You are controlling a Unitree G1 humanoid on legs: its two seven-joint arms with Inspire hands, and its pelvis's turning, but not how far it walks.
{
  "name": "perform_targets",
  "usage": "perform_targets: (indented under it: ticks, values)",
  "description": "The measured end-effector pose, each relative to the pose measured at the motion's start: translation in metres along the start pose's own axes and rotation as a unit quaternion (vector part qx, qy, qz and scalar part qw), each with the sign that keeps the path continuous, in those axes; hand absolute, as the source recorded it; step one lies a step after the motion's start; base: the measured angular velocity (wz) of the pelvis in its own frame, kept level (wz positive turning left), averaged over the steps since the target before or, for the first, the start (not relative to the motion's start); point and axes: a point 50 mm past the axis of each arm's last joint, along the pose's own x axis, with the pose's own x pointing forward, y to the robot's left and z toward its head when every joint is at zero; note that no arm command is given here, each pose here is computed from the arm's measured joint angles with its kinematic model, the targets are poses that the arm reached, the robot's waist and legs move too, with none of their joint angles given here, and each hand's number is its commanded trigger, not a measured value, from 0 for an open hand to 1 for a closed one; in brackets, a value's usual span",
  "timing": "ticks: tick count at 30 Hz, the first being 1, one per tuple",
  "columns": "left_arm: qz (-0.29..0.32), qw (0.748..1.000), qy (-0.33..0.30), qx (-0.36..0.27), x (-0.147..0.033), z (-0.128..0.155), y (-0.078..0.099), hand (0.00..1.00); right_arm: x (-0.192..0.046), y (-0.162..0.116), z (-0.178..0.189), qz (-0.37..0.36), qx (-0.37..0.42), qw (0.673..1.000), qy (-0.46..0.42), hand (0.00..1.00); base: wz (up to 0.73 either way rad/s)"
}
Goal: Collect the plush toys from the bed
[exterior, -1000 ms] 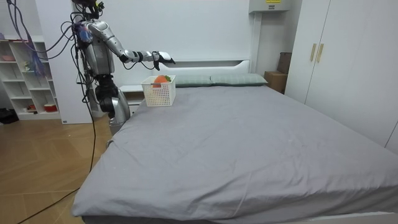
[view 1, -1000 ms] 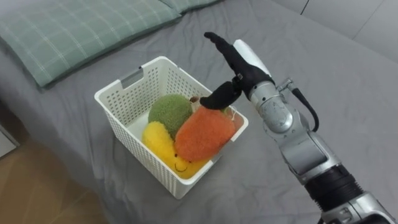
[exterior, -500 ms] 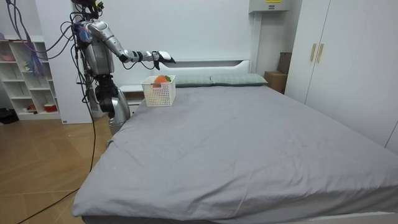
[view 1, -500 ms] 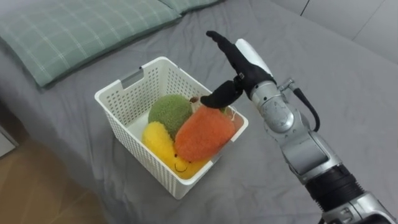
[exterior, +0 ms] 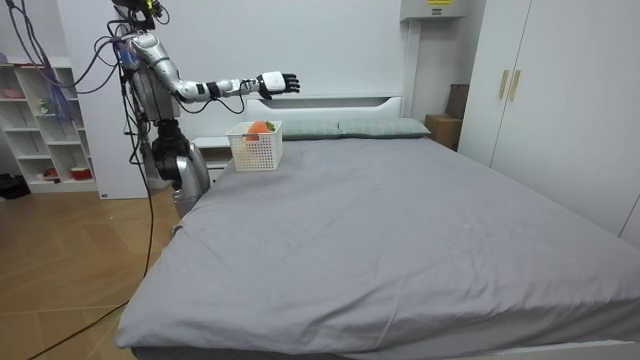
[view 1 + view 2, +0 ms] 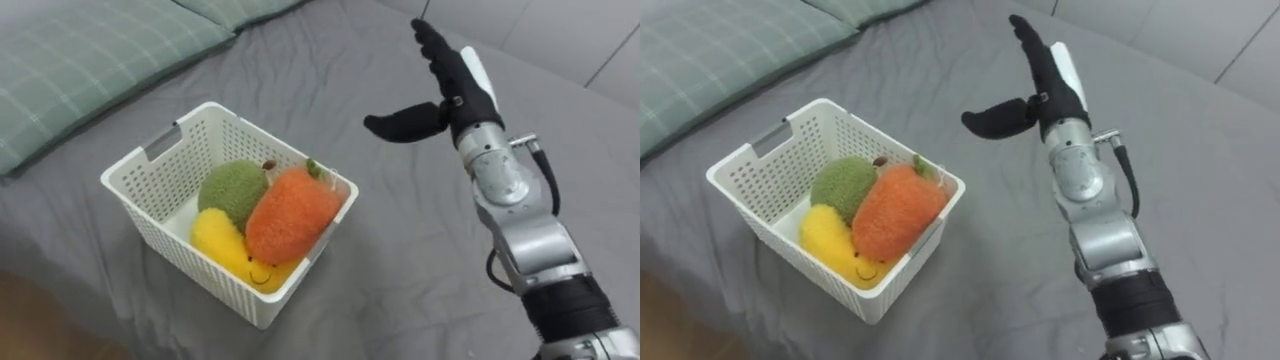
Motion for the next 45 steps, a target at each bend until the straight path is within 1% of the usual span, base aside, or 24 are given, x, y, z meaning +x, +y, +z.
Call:
perform_targets:
  ticks: [3, 6, 9, 17, 20, 22, 25, 32, 35, 37, 41, 44, 45]
  values:
    - [0.003, 1.0, -0.004, -0.005, 0.0, 0.0, 0.001, 0.0, -0.004, -0.01, -0.003, -0.024, 0.011, 1.0, 0.001, 0.0, -0.25]
    - [0.003, 1.0, -0.006, -0.011, 0.0, -0.002, 0.001, 0.0, -0.008, -0.019, -0.008, -0.045, 0.053, 0.998, 0.007, 0.0, -0.15]
    - [-0.002, 1.0, -0.005, -0.027, -0.001, -0.003, -0.001, 0.0, -0.009, -0.032, -0.009, -0.074, 0.077, 0.994, 0.007, 0.0, -0.11]
    - [0.0, 0.999, 0.013, -0.053, -0.002, -0.018, 0.002, 0.0, -0.02, -0.062, -0.014, -0.138, 0.08, 0.987, 0.005, 0.0, -0.22]
    - [0.003, 0.998, 0.023, -0.056, -0.002, -0.023, 0.005, 0.0, -0.028, -0.075, -0.019, -0.166, 0.091, 0.982, 0.01, 0.0, -0.21]
    - [0.004, 0.998, 0.027, -0.063, -0.002, -0.026, 0.006, 0.0, -0.034, -0.089, -0.024, -0.204, 0.116, 0.972, 0.014, 0.0, -0.08]
    - [0.004, 0.998, 0.03, -0.062, -0.003, -0.03, 0.006, 0.0, -0.044, -0.1, -0.035, -0.24, 0.129, 0.962, 0.031, 0.0, -0.16]
    - [0.008, 0.997, 0.033, -0.068, -0.003, -0.033, 0.009, 0.0, -0.075, -0.109, -0.065, -0.281, 0.189, 0.937, 0.084, 0.0, -0.11]
    - [0.008, 0.997, 0.044, -0.068, -0.006, -0.043, 0.009, 0.0, -0.088, -0.122, -0.075, -0.321, 0.217, 0.917, 0.099, 0.0, -0.07]
    - [0.011, 0.996, 0.05, -0.078, -0.007, -0.046, 0.011, 0.0, -0.1, -0.137, -0.085, -0.365, 0.238, 0.894, 0.105, 0.0, -0.12]
    - [0.013, 0.994, 0.058, -0.086, -0.008, -0.051, 0.011, 0.0, -0.119, -0.145, -0.103, -0.408, 0.265, 0.863, 0.138, 0.0, -0.08]
    - [0.015, 0.994, 0.062, -0.087, -0.009, -0.055, 0.012, 0.0, -0.141, -0.145, -0.122, -0.44, 0.304, 0.826, 0.178, 0.0, -0.01]
    - [0.018, 0.994, 0.065, -0.09, -0.01, -0.057, 0.013, 0.0, -0.153, -0.145, -0.135, -0.46, 0.317, 0.804, 0.204, 0.0, 0.0]
